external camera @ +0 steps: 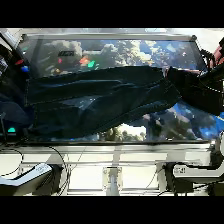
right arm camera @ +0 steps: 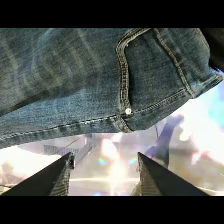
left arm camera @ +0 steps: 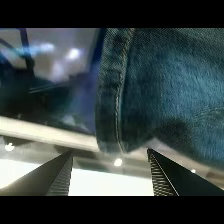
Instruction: Fold the clothes and pants, and hang the long-sleeved shirts on hangers.
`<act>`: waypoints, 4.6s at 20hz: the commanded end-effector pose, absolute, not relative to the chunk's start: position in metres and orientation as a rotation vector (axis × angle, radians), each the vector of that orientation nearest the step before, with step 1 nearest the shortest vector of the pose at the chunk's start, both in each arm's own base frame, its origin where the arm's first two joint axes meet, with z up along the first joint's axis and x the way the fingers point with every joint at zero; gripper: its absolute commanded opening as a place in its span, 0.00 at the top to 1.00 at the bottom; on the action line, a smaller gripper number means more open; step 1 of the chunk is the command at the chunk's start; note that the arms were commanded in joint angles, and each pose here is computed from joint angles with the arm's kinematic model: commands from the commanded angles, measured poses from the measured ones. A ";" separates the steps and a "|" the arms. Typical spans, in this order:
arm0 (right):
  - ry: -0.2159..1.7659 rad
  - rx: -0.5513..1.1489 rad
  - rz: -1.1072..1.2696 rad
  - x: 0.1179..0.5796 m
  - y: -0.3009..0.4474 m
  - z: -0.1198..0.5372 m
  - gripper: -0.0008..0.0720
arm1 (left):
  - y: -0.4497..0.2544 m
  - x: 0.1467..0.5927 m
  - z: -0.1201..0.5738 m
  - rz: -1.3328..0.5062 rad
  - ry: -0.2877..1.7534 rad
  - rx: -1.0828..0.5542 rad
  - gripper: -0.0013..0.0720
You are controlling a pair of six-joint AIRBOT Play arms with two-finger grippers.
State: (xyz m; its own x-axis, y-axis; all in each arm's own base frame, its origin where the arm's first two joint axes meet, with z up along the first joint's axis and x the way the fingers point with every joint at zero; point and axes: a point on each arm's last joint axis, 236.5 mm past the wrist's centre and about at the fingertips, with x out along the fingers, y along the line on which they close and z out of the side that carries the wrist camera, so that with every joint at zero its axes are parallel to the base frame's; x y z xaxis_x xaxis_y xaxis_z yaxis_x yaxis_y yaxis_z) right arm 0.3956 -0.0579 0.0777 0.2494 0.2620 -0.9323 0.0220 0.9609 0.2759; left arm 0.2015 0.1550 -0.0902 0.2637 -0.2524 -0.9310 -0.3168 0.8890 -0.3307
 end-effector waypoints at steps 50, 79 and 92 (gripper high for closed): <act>1.450 0.062 0.707 0.362 -0.036 -0.086 0.59 | 0.221 0.269 0.069 0.206 1.360 0.015 0.94; 1.492 0.405 0.147 0.210 -0.123 -0.033 0.94 | 0.180 0.219 -0.001 0.033 1.372 -0.327 0.94; 1.605 0.588 0.019 0.189 -0.095 -0.012 0.95 | 0.193 0.255 0.027 0.118 1.118 -0.480 0.94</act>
State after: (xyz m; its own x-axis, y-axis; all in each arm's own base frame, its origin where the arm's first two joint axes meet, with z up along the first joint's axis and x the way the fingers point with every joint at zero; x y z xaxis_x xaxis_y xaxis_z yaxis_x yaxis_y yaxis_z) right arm 0.1987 -0.1310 -0.0205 0.0819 0.2744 -0.9581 0.3886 0.8765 0.2842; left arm 0.2369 0.1944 0.0152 0.3595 -0.1361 -0.9232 -0.3252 0.9090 -0.2607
